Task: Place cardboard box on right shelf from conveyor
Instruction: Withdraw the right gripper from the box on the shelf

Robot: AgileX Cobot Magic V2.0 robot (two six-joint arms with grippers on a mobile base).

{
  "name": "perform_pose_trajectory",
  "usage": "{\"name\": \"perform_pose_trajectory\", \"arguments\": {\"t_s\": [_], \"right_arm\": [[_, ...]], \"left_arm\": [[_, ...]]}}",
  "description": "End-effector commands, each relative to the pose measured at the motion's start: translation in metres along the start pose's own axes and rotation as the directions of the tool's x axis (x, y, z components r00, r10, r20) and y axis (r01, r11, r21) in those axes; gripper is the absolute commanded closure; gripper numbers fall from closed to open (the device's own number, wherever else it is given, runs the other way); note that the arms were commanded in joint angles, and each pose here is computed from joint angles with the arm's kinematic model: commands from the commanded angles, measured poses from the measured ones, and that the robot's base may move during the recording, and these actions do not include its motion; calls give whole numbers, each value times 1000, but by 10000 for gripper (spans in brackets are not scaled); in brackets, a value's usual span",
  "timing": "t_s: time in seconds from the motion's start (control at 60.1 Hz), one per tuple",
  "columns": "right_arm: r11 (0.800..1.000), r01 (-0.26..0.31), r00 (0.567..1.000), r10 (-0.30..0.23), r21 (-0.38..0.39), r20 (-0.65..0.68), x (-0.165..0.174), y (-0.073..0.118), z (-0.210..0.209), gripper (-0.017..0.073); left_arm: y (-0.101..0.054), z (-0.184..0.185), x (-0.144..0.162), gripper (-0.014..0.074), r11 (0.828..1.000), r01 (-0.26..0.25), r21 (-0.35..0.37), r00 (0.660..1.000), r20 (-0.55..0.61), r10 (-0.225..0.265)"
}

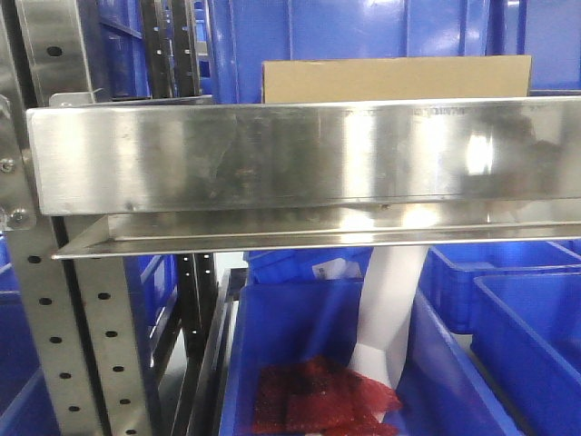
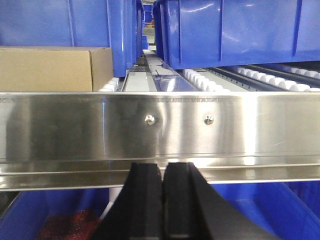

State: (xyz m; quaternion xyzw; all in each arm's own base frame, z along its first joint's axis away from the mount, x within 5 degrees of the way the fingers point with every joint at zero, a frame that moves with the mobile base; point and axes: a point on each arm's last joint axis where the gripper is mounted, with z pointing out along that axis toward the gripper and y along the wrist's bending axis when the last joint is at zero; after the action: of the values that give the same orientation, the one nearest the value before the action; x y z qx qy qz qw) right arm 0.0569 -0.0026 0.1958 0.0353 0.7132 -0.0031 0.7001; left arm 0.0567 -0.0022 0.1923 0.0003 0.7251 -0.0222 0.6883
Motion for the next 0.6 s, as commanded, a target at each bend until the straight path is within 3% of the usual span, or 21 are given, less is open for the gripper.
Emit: {"name": "perform_pose_trajectory", "arguments": {"t_s": [0.0,0.582], "right_arm": [[1000,7,993,-9,15,116,-11,-1,-2,524],[1000,7,993,-9,15,116,-11,-1,-2,524]], "left_arm": [[0,-1,-5,710,1000,6,-4,996,91,-5],[0,-1,-5,710,1000,6,-4,996,91,-5]]}}
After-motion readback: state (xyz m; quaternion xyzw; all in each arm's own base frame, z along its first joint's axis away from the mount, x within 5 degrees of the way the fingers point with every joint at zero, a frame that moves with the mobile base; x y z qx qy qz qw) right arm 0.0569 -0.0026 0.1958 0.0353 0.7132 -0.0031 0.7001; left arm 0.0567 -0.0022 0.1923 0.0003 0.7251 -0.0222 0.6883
